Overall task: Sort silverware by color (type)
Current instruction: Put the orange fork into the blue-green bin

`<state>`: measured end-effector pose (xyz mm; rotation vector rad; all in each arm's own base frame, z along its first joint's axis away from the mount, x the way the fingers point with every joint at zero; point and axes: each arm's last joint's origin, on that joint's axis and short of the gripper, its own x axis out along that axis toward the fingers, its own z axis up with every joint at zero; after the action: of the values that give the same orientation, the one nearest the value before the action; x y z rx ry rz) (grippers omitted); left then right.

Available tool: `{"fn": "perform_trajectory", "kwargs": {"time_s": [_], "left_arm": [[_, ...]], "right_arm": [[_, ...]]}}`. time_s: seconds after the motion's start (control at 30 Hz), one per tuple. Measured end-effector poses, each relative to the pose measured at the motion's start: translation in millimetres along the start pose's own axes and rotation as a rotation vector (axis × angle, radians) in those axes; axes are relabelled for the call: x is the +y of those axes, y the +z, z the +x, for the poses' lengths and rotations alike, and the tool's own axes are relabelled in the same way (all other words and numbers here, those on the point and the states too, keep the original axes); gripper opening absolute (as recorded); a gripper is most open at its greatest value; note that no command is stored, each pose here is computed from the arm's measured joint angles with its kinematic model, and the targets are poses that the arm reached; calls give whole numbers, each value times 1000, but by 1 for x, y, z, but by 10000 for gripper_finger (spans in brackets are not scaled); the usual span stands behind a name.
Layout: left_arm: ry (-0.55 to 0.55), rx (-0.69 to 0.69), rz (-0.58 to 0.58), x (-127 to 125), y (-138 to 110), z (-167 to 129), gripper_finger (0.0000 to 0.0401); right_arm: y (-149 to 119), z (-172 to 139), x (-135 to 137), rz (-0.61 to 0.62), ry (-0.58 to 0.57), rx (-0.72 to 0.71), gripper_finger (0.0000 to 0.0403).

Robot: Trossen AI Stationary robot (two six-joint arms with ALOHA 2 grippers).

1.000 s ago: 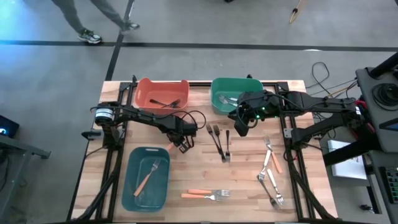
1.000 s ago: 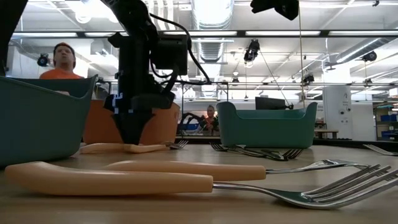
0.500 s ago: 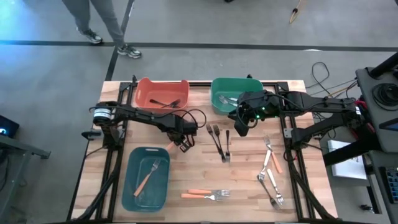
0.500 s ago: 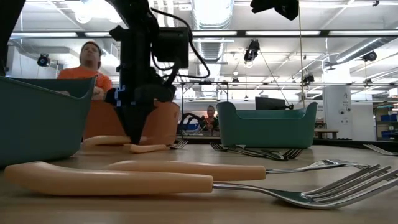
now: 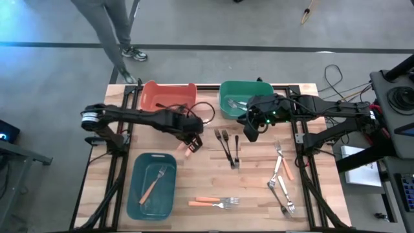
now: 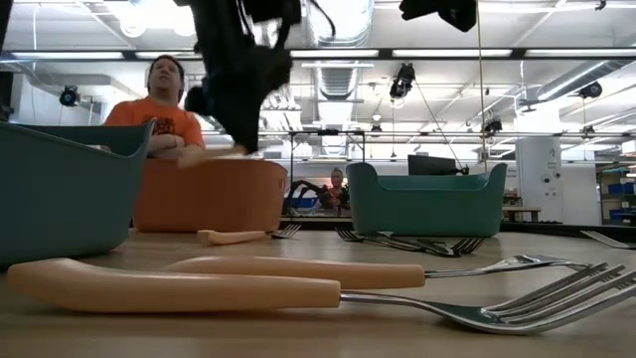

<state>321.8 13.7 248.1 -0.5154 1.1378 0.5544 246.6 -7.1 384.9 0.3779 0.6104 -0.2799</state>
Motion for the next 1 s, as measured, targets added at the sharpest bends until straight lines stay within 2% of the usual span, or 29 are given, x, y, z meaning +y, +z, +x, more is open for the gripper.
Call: {"fn": "perform_trajectory", "kwargs": {"time_s": [0.33, 0.6, 0.8, 1.0], "left_arm": [[-141, -380, 48, 8, 13, -99, 28], [-266, -643, 72, 23, 4, -162, 28], [-361, -684, 131, 24, -22, -189, 28], [-488, -631, 91, 15, -48, -203, 28]], "right_arm": [[9, 4, 5, -73, 53, -129, 59], [6, 11, 4, -76, 58, -142, 59], [5, 12, 4, -76, 57, -142, 59], [5, 12, 4, -91, 56, -143, 59]]}}
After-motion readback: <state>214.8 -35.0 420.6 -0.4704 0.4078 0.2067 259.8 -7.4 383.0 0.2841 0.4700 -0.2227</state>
